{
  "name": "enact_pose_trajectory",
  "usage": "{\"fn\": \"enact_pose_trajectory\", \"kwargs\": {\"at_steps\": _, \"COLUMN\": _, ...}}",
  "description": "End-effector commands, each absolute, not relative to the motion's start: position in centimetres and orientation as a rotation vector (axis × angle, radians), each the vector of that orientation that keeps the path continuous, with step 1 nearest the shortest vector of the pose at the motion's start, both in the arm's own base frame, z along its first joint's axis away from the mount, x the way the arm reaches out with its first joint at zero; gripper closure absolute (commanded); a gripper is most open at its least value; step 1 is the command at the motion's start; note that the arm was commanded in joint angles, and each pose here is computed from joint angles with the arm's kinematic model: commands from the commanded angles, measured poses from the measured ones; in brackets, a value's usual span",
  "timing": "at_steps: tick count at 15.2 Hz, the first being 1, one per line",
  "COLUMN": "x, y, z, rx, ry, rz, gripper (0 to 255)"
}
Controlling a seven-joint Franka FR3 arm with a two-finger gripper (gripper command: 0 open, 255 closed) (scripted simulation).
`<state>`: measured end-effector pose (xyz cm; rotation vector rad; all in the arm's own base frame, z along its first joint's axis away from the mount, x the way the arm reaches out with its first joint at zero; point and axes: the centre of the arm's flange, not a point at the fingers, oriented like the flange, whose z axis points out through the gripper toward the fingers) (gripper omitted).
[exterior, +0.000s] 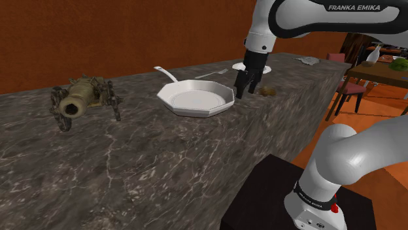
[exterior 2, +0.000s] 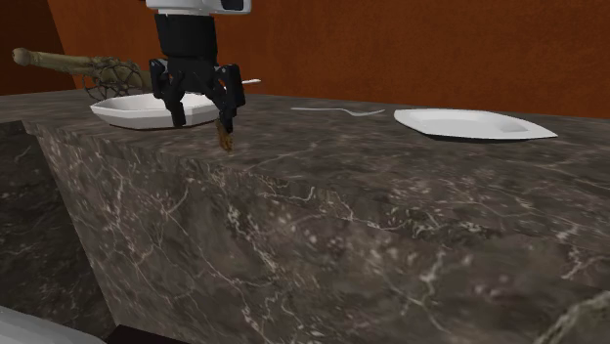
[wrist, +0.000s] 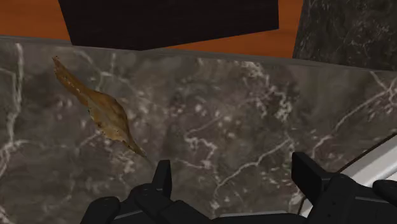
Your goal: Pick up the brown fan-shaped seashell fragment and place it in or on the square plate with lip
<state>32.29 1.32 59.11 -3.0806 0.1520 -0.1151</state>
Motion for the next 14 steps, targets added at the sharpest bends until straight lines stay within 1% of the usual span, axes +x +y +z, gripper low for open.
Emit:
{"fn": "enact_pose_trajectory", "kwargs": {"at_steps": 1, "x": 32.3, "y": 1.3, "z": 59.1, "rx": -3.081, "ry": 0.152, "rz": -0.115, "gripper": 0}}
{"fn": "enact_pose_trajectory", "kwargs": {"at_steps": 7, "x": 30.8, "y": -0.6, "z": 62.8, "rx": -3.226, "ry": -0.622, "rz": 0.207, "gripper": 0}}
{"fn": "enact_pose_trajectory", "kwargs": {"at_steps": 8, "x": 30.7, "y": -0.8, "z": 63.2, "rx": -3.227, "ry": -0.710, "rz": 0.244, "gripper": 0}}
{"fn": "enact_pose_trajectory", "kwargs": {"at_steps": 14, "x": 30.4, "y": -1.4, "z": 60.1, "rx": -3.227, "ry": -0.710, "rz": 0.244, "gripper": 0}}
